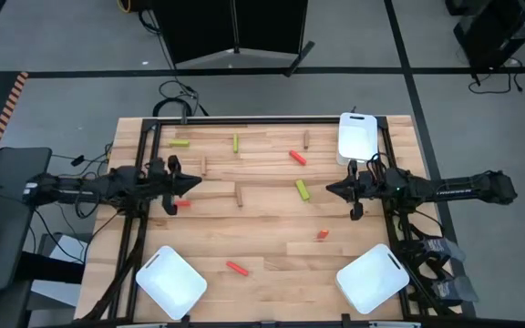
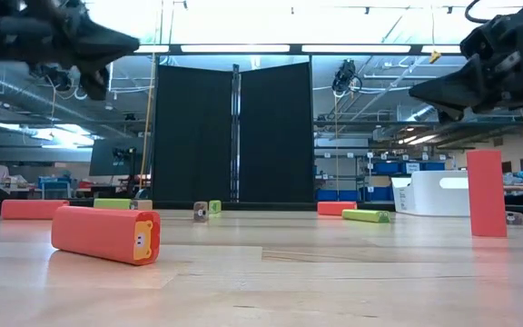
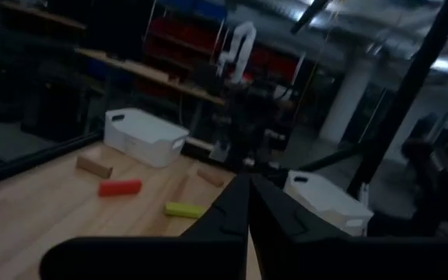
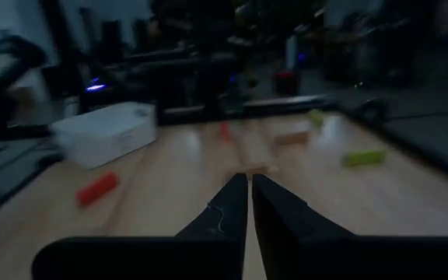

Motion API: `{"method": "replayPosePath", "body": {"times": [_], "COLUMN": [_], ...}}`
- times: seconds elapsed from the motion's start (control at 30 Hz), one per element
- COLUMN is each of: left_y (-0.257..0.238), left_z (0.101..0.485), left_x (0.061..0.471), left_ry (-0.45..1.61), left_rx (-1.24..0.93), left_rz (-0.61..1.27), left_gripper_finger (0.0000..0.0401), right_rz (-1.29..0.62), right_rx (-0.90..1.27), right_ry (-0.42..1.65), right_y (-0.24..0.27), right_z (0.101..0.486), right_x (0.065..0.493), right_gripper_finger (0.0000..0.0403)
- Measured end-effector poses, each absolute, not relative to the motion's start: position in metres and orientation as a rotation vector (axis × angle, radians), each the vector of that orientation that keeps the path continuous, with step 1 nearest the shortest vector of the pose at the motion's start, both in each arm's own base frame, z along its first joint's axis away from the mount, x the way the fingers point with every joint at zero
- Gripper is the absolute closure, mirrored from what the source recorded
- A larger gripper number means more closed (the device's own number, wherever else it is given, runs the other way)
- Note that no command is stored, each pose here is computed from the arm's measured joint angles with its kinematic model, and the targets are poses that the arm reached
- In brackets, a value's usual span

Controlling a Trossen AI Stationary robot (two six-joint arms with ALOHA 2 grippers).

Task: Sort blocks
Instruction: Put the brown block into the bottom left bin

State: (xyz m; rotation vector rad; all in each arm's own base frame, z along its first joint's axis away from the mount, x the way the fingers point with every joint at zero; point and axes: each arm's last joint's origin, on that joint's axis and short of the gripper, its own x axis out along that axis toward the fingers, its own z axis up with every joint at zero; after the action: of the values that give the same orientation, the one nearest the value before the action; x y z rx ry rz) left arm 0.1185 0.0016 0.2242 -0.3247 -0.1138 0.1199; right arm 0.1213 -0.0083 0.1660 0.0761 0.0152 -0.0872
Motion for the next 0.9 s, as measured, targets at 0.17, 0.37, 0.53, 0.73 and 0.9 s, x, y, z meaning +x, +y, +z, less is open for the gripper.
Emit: {"method": "replayPosePath", "body": {"times": [0.17, 0.37, 0.53, 0.73, 0.9], "left_y": [0.002, 0.023, 0.045, 0.067, 0.08], "left_z": [0.252, 0.268, 0.248, 0.223, 0.202], "left_x": [0.143, 0.155, 0.147, 0.16, 0.184], "left_ry": [-0.036, 0.289, 0.566, 0.679, 0.745], "left_rx": [-0.293, -0.395, -0.506, -0.637, -0.739], "left_rz": [0.177, 0.595, 0.929, 1.029, 0.983], "left_gripper_finger": [0.0384, 0.0384, 0.0355, 0.0263, 0.0181], "right_rz": [-0.105, -0.078, -0.082, -0.164, -0.209], "right_rx": [0.047, 0.161, 0.133, 0.13, 0.23], "right_ry": [-0.113, -0.312, -0.397, -0.436, -0.449], "right_y": [-0.009, -0.009, -0.009, -0.011, -0.013], "right_z": [0.178, 0.197, 0.205, 0.208, 0.207], "right_x": [0.121, 0.117, 0.114, 0.112, 0.112], "right_gripper_finger": [0.037, 0.037, 0.037, 0.037, 0.037]}}
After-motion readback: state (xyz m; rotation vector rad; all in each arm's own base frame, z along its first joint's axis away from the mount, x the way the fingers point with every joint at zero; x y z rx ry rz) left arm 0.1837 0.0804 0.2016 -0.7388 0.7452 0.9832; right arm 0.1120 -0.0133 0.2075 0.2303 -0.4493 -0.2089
